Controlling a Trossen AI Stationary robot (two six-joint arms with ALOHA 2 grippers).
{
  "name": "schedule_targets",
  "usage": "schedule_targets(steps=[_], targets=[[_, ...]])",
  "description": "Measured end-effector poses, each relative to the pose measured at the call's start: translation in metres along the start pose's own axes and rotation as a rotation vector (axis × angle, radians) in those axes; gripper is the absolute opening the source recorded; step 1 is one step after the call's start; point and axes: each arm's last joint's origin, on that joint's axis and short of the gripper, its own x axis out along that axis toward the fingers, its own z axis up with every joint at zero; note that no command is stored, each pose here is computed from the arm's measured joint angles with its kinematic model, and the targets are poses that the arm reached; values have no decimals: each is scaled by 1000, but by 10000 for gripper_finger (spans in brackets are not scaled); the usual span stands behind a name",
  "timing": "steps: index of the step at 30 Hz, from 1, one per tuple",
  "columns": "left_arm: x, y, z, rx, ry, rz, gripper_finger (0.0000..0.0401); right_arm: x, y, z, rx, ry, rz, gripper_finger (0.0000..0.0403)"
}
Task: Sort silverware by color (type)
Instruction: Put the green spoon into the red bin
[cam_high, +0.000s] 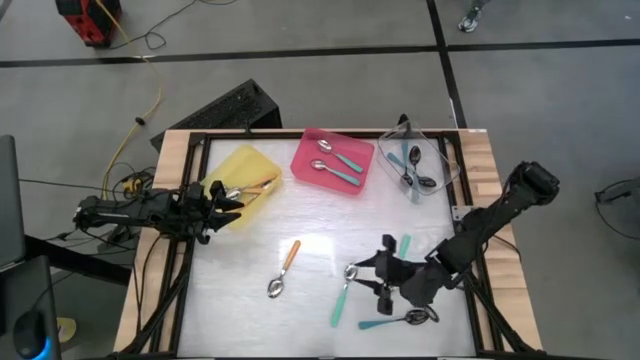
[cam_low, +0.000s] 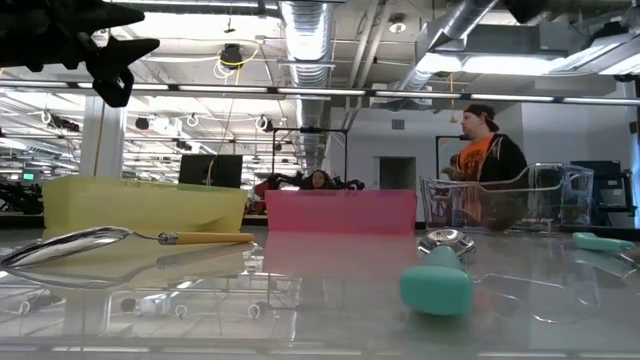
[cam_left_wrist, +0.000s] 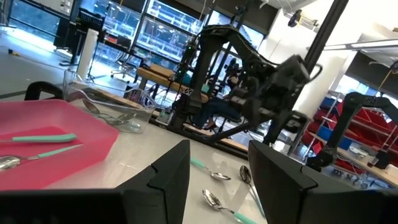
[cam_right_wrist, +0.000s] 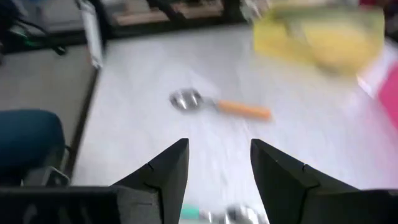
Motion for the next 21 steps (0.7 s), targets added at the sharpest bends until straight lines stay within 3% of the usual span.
schedule_targets(steps=[13,21], targets=[[0,1,-2,7,22,10,148,-8,-21,-33,170,275,-202,199],[0,1,-2,7,22,9,148,-18,-38,-47,432,393,-413,199]])
